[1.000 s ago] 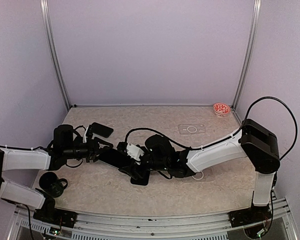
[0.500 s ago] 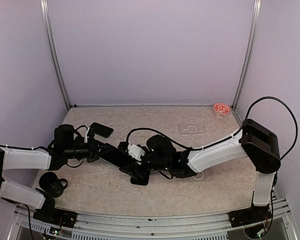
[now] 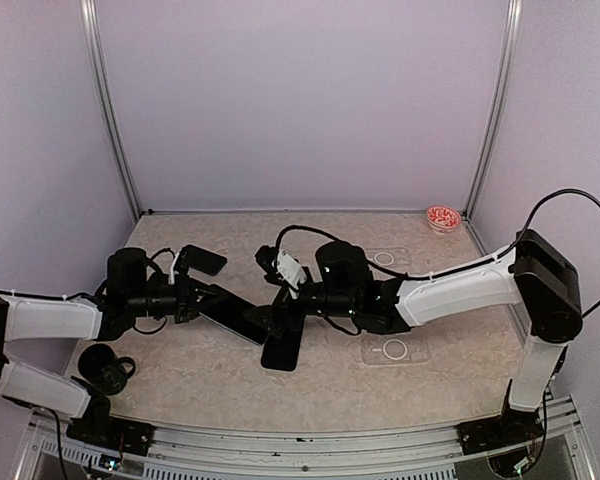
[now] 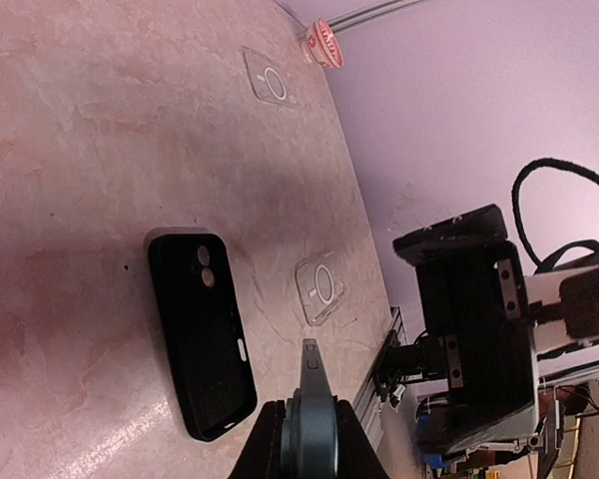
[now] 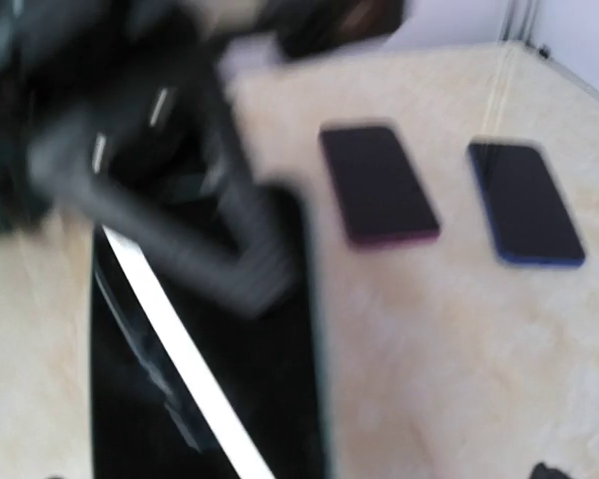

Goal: Put the phone into the phone case
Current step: Pass from the right arm to the left, then pass from the left arm to the right

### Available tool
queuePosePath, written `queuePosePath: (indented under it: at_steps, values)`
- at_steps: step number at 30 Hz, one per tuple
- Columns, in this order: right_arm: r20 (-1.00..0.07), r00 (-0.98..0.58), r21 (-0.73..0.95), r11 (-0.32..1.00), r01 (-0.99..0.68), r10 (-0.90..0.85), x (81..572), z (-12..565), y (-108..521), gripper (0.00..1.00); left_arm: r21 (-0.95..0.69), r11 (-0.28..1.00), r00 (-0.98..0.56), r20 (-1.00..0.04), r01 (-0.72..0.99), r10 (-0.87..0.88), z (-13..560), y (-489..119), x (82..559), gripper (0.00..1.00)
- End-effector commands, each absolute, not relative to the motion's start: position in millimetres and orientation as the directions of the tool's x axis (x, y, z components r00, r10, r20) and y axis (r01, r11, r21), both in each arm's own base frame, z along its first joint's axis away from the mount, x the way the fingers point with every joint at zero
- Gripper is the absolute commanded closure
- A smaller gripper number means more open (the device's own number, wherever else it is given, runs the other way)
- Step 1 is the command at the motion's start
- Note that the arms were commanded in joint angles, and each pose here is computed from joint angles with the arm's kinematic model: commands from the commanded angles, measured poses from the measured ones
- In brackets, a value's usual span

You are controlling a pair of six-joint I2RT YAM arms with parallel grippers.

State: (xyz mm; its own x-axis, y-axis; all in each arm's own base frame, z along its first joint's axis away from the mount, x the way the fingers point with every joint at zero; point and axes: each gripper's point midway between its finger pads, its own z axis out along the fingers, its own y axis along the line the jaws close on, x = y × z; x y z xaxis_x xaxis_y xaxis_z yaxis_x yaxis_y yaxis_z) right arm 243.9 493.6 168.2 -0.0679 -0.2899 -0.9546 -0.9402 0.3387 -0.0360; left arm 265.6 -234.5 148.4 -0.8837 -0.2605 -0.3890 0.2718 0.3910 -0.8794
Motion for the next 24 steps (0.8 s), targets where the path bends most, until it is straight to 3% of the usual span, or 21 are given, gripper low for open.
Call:
queuePosePath:
  at_steps: [1, 9, 24]
  values:
    - [-0.956, -0.249, 0.196, 0.291, -0.936, -0.156, 240, 214, 470, 0.0, -0.85, 0.309, -0.812, -0.511, 0.427, -0.282, 198, -239, 266, 1.0]
    - [-0.852, -0.523, 0.515, 0.165, -0.841, -0.01, 238, 233, 430, 0.01, -0.777, 0.243, -0.675, -0.626, 0.58, -0.39, 257, -232, 262, 1.0]
    - [-0.764, -0.642, 0.639, -0.061, -0.766, 0.061, 223, 264, 424, 0.03, -0.716, 0.065, -0.607, -0.633, 0.695, -0.481, 305, -264, 258, 1.0]
